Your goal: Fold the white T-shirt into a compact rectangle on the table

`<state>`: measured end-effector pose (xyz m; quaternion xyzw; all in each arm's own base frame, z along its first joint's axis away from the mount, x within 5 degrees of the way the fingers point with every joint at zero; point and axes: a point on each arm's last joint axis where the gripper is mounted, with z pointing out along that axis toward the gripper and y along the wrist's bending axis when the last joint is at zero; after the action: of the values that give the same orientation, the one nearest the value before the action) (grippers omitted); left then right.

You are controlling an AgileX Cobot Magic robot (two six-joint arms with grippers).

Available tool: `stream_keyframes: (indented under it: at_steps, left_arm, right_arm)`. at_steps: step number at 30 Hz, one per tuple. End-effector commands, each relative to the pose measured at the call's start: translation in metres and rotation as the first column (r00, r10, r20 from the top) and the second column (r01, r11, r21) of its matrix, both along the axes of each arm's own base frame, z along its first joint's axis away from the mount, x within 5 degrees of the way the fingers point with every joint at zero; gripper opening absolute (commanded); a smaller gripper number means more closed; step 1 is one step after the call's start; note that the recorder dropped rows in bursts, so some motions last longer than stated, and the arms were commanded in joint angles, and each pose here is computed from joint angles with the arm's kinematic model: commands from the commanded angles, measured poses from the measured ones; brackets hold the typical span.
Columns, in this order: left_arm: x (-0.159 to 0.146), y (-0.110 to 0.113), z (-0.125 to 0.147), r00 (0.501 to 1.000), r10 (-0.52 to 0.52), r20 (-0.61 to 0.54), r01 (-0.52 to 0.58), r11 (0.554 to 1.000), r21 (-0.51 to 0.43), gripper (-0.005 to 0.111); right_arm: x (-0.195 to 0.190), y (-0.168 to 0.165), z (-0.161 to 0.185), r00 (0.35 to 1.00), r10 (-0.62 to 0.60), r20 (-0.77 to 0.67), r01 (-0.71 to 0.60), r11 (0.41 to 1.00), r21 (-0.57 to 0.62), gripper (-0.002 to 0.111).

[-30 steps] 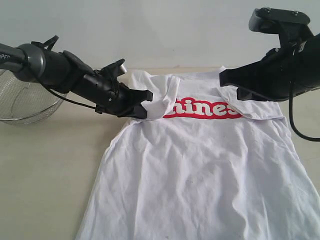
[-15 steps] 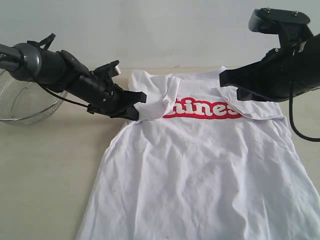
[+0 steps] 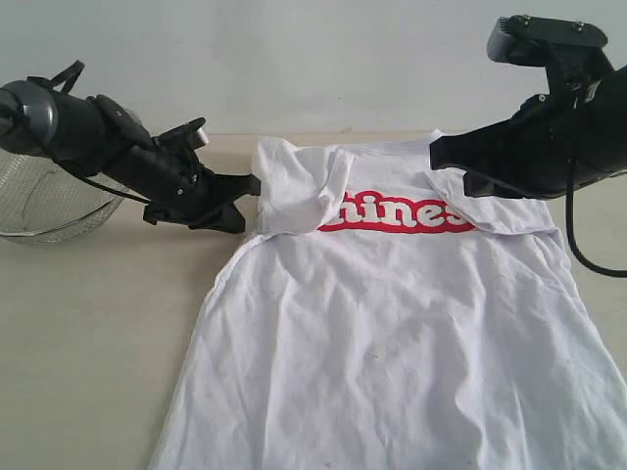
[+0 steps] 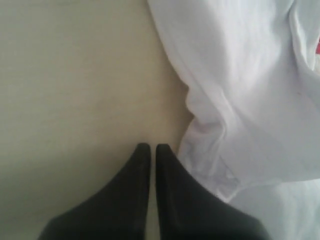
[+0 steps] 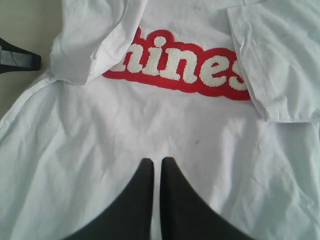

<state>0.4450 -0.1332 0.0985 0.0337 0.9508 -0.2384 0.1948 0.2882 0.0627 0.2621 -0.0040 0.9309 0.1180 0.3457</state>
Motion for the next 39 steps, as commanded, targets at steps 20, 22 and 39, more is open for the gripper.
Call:
stream_keyframes:
  at_steps: [20,22,39]
  left_arm:
    - [0.019,-0.065,0.023,0.990,-0.064,0.128,0.083,0.985,-0.152,0.004]
    - [0.021,-0.066,0.017,0.990,-0.064,0.127,0.083,0.986,-0.145,0.004]
    - [0.019,-0.050,-0.005,0.996,-0.076,0.049,0.073,0.995,0.065,0.004]
  right_arm:
    - [-0.002,0.000,0.002,1.000,0.000,0.002,0.000,1.000,0.009,0.000]
    - [-0.002,0.000,0.002,1.000,0.000,0.002,0.000,1.000,0.009,0.000]
    - [-0.002,0.000,0.002,1.000,-0.002,0.002,0.002,1.000,0.012,0.000]
